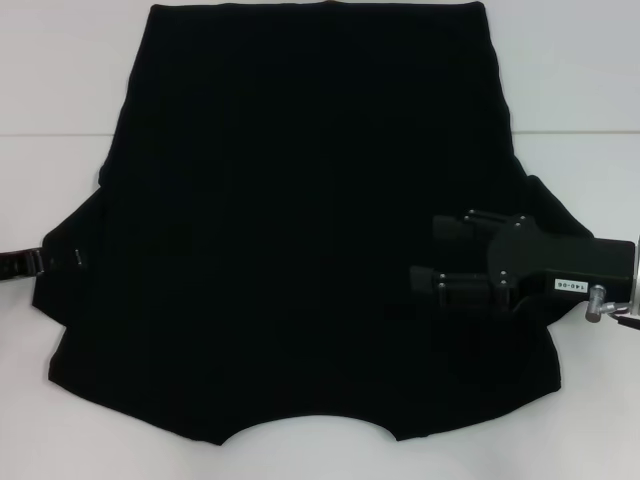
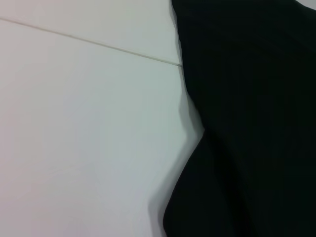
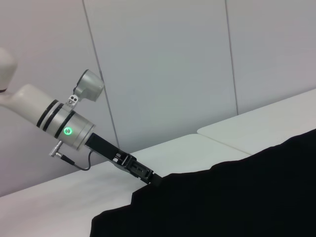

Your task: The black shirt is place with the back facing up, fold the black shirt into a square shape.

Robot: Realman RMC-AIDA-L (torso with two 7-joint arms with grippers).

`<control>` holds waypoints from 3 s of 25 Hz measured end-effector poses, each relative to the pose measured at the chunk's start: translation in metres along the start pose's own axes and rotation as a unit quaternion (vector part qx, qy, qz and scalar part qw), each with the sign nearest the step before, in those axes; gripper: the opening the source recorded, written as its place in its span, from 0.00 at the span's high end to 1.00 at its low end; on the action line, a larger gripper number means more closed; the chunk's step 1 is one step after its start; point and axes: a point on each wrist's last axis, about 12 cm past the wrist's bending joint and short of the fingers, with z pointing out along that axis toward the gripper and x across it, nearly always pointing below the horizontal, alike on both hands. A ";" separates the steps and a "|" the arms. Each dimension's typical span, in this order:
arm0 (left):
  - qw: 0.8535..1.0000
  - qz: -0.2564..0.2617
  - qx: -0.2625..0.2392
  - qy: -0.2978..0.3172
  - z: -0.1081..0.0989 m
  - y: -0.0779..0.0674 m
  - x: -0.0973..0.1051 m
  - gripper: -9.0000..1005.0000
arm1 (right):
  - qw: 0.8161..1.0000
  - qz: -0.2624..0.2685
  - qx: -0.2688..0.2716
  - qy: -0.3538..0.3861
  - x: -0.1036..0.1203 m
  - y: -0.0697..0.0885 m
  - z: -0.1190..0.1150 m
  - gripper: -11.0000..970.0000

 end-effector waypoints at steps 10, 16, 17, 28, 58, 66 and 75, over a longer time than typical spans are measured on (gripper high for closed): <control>1.000 0.023 0.010 0.016 0.005 -0.011 0.000 0.09 | 1.000 0.000 0.001 0.000 0.000 0.000 -0.001 0.09; 0.999 0.025 0.011 0.016 0.005 -0.012 -0.001 0.09 | 1.000 0.000 0.001 0.000 0.000 0.000 -0.001 0.09; 0.999 0.026 0.011 0.016 0.005 -0.012 -0.001 0.09 | 1.000 0.000 0.002 0.000 0.000 0.000 -0.001 0.09; 0.999 0.032 0.008 0.015 0.005 -0.011 -0.002 0.28 | 1.000 -0.001 0.003 0.000 0.000 -0.001 -0.001 0.08; 0.999 0.038 -0.019 0.007 0.001 -0.003 -0.003 0.99 | 1.000 0.001 0.009 -0.007 -0.001 -0.002 -0.003 0.08; 0.999 0.035 -0.032 -0.001 -0.009 0.006 -0.003 0.99 | 1.000 0.002 0.014 -0.017 -0.002 -0.003 -0.002 0.08; 0.998 0.014 -0.050 -0.021 -0.018 0.020 -0.004 0.99 | 0.999 0.007 0.023 -0.025 -0.003 -0.005 -0.001 0.09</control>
